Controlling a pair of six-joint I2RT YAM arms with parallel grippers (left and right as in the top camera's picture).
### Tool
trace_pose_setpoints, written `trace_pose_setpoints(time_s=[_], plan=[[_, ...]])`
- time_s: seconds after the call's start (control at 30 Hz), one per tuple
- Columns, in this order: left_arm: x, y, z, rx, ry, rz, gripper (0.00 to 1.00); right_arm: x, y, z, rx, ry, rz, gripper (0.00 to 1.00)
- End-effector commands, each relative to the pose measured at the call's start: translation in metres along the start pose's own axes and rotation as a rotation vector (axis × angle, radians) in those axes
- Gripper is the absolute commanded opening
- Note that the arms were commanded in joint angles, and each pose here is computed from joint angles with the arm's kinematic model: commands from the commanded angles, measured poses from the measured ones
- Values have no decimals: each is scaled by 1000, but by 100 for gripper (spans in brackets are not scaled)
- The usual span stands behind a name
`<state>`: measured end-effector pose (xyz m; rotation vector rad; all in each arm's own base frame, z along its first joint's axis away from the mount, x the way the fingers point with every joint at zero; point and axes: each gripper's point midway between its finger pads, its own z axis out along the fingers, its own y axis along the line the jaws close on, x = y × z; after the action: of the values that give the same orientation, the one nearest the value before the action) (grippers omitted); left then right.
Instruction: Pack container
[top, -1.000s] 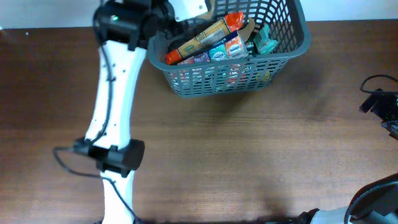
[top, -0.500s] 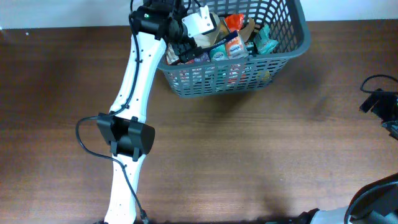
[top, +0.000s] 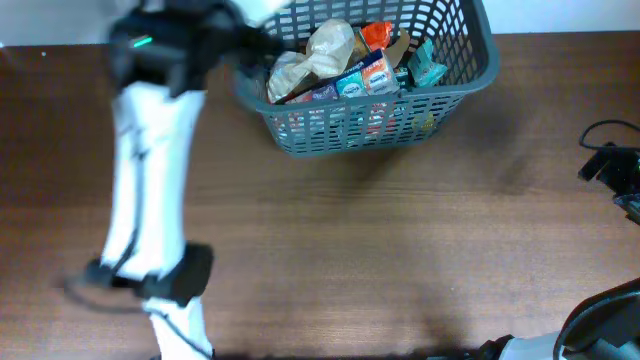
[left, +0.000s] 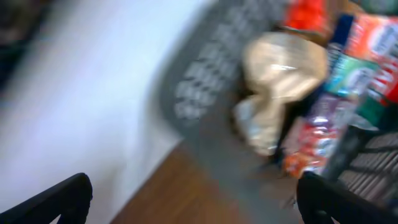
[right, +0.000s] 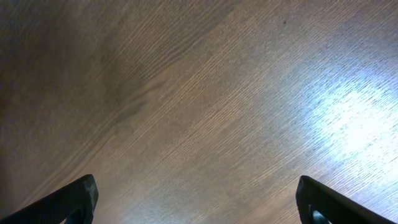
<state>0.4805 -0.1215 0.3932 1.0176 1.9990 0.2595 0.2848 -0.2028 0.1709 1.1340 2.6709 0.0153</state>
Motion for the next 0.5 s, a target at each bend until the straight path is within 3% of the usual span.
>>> trace_pose_setpoints(time_s=[0.0,0.17,0.47], plan=[[13,51,-85,-208,-29,-109,99,1,-1,2,0,8,11,99],[53,84,-157,-360,-12,-296,99,1,-1,2,1,7,11,99],[162,96,-183,-443,209,-810,99,1,-1,2,1,7,11,99]])
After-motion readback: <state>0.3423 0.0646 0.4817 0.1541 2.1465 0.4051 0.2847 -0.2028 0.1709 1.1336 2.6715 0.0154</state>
